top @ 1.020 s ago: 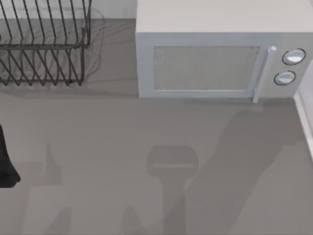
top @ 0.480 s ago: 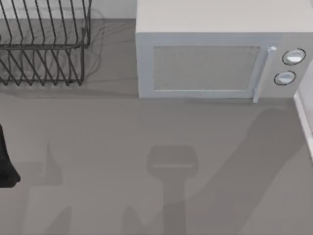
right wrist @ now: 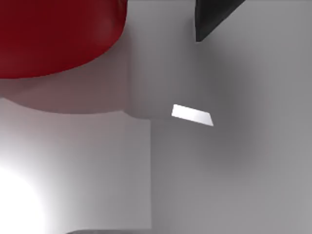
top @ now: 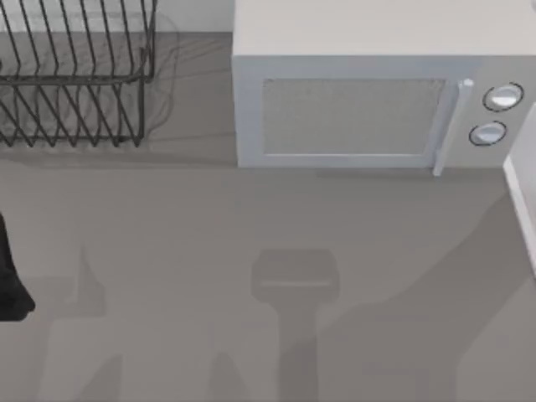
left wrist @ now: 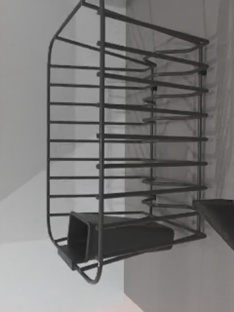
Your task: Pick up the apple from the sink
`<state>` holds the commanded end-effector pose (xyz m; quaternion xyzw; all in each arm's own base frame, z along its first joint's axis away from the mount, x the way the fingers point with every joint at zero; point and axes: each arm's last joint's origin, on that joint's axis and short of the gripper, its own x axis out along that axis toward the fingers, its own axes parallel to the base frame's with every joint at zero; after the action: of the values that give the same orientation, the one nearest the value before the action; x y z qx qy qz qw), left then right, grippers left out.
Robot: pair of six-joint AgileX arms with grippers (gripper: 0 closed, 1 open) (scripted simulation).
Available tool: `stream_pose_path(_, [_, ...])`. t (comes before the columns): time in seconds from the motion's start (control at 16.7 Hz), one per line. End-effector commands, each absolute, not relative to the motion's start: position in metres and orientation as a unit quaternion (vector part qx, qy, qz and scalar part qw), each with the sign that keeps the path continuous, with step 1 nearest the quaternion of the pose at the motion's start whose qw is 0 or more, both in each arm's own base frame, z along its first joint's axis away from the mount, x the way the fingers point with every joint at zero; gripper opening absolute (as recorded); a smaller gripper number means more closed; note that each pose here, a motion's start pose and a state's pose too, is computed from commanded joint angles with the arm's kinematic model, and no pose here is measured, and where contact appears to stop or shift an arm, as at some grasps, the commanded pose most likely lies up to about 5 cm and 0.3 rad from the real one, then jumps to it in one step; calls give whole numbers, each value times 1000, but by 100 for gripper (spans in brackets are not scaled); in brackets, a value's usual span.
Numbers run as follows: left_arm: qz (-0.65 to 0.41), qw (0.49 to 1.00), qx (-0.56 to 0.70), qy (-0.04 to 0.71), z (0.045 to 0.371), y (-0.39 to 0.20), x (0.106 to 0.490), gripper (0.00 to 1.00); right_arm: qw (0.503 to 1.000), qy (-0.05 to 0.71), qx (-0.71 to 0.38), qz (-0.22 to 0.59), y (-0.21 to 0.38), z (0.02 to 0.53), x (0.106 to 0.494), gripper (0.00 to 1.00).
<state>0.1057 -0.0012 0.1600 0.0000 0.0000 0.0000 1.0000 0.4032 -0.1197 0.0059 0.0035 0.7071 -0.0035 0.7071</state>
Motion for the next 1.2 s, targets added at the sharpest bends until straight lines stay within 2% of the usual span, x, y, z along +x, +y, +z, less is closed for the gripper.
stream_pose_path(0.18, [0,1000,0,0,160,-1,106,100,707,707,4,-4,-120,6,403,100])
stream_pose_path(0.96, [0,1000,0,0,160,-1,106,100,707,707,4,-4,-120,6,403,2])
stream_pose_path(1.2, [0,1000,0,0,160,-1,106,100,707,707,4,-4,-120,6,403,0])
